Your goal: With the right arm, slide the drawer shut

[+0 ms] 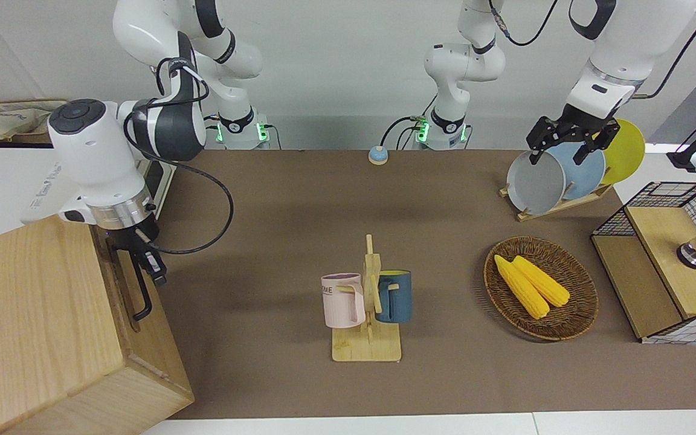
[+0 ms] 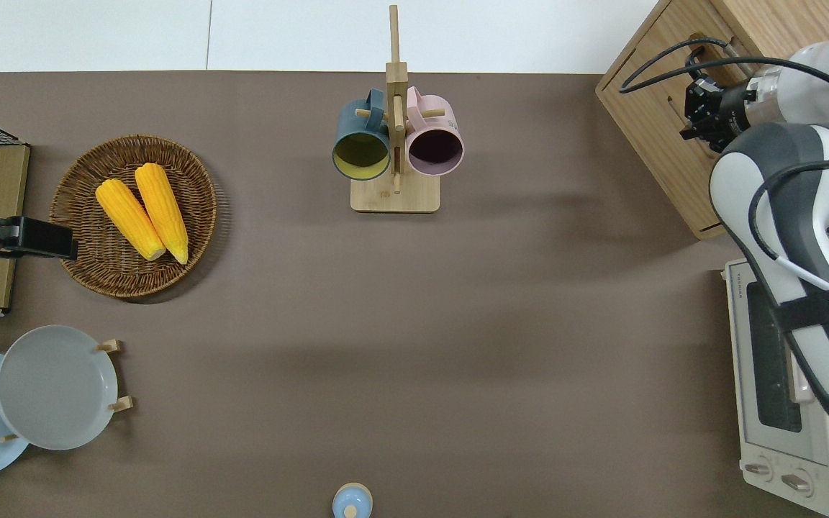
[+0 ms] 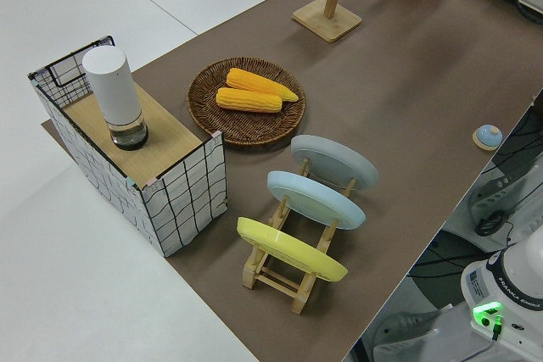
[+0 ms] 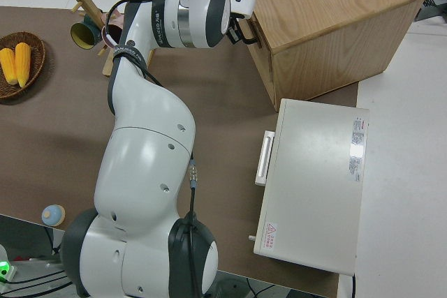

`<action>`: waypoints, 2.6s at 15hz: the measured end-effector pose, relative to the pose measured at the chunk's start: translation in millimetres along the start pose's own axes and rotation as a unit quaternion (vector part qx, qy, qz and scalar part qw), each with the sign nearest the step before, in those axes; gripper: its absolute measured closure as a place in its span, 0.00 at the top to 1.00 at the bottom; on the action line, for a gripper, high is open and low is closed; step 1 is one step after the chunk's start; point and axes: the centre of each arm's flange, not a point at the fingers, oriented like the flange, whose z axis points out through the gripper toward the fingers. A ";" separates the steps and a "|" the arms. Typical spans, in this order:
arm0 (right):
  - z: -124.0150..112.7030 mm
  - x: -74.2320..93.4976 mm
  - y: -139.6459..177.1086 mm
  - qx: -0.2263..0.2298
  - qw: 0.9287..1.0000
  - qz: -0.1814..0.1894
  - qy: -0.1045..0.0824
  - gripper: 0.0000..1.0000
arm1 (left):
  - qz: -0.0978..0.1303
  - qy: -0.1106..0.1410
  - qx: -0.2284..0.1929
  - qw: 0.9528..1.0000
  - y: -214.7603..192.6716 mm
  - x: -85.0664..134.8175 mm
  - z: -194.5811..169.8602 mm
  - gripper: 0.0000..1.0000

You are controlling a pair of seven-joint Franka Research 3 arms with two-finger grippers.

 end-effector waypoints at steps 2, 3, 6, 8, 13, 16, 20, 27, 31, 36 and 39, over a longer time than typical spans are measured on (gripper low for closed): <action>0.0 -0.4 -0.2 0.000 1.000 -0.003 0.000 0.01 | 0.000 0.000 0.000 1.000 0.0 0.0 0.0 1.00; 0.1 -0.6 -0.4 0.000 1.000 -0.005 0.000 0.01 | 0.000 0.000 0.000 1.000 0.0 0.0 0.0 1.00; -6.0 -6.1 -5.6 0.004 1.000 -0.020 0.001 0.01 | 0.000 0.000 0.000 1.000 0.0 0.0 0.0 1.00; -14.1 -28.9 -16.1 -0.010 0.999 -0.039 -0.014 0.01 | 0.000 0.000 0.000 1.000 0.0 0.0 0.0 1.00; -39.0 -106.2 -46.0 -0.047 0.993 -0.097 -0.049 0.01 | 0.000 0.000 0.000 1.000 0.0 0.0 0.0 1.00; -59.4 -135.2 -49.8 -0.064 0.989 -0.117 -0.061 0.01 | 0.000 0.000 0.000 1.000 0.0 0.0 0.0 1.00; -90.1 -153.4 -43.0 -0.073 0.984 -0.146 -0.067 0.01 | 0.000 0.000 0.000 1.000 0.0 0.0 0.0 1.00; -136.1 -148.1 1.8 -0.072 0.954 -0.282 -0.073 0.01 | 0.000 0.000 0.000 1.000 0.0 0.0 0.0 1.00; -154.1 -122.3 35.7 -0.075 0.928 -0.355 -0.084 0.01 | 0.000 0.000 0.000 1.000 0.0 0.0 0.0 1.00; -151.1 -98.2 56.0 -0.064 0.897 -0.427 -0.100 0.01 | 0.000 0.000 0.000 1.000 0.0 0.0 0.0 1.00; -150.9 -97.2 56.8 -0.062 0.890 -0.439 -0.101 0.01 | 0.000 0.000 0.000 1.000 0.0 0.0 0.0 1.00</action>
